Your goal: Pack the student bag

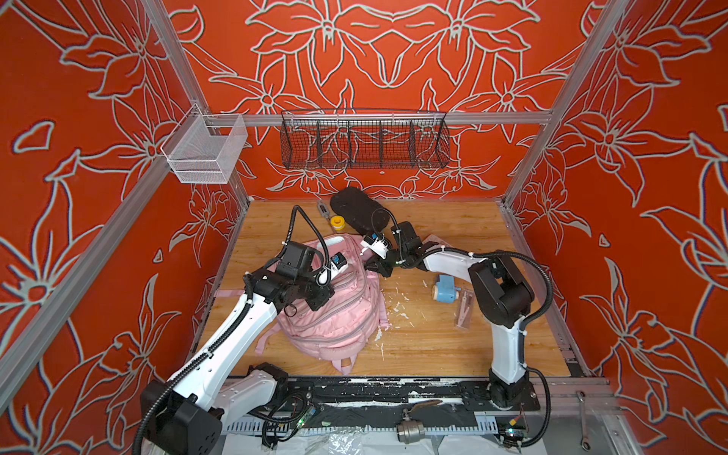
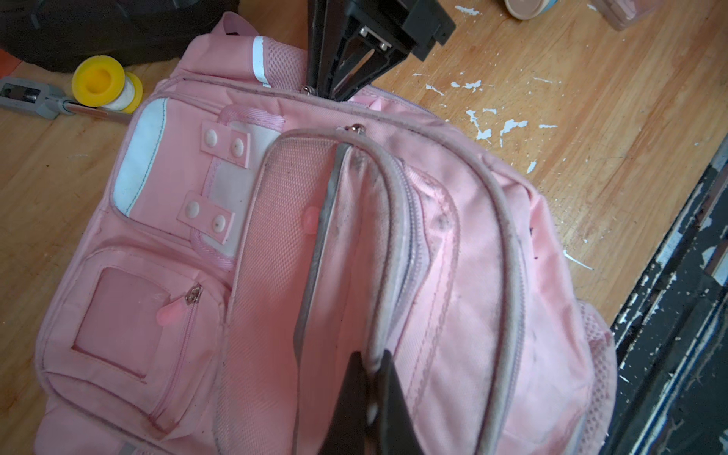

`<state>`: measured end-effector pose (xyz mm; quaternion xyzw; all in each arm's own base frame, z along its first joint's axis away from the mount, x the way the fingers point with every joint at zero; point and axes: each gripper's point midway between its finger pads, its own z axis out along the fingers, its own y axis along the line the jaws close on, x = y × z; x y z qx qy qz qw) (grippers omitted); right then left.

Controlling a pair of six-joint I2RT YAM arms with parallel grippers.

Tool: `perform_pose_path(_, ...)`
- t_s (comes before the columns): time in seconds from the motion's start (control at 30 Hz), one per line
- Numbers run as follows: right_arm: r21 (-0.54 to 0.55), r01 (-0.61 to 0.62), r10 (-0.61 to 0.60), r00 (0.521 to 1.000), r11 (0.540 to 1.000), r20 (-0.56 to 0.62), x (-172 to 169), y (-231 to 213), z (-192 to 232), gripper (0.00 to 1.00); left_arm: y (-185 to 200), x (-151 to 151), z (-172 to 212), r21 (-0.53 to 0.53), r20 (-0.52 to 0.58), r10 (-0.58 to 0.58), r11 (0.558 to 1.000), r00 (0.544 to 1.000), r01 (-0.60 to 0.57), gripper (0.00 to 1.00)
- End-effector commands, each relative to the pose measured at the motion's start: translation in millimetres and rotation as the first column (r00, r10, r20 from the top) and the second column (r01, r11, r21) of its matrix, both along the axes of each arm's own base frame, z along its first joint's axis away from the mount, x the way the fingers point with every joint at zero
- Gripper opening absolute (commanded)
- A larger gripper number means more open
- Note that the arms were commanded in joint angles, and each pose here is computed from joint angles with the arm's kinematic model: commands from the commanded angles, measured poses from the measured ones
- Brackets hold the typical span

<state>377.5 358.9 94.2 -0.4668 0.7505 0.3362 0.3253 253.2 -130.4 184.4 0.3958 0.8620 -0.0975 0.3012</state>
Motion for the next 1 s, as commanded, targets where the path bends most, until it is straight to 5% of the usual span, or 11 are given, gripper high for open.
perform_pose_path(0.0,0.039,0.06,-0.064,0.992,0.997,0.113,5,2,27,0.0,3,27,13,-0.024,0.091,0.058,0.998,0.994,-0.056,0.0)
perform_pose_path(0.33,-0.001,0.186,-0.181,0.957,0.982,0.226,1,-3,23,0.02,-5,33,11,-0.107,0.056,0.096,0.99,0.994,-0.089,0.0)
perform_pose_path(0.6,-0.041,0.165,-0.15,0.957,0.985,0.247,-15,-3,10,0.22,2,24,-1,-0.056,0.042,0.048,0.997,0.998,-0.046,0.0)
perform_pose_path(0.8,-0.105,0.084,-0.062,0.979,0.991,0.195,-28,-8,4,0.32,7,12,-3,-0.077,0.041,-0.015,0.997,0.999,0.018,0.0)
perform_pose_path(0.97,-0.043,-0.084,0.087,0.994,0.996,0.066,-44,-10,9,0.36,21,2,-7,-0.056,0.039,-0.029,0.998,0.999,0.031,0.0)
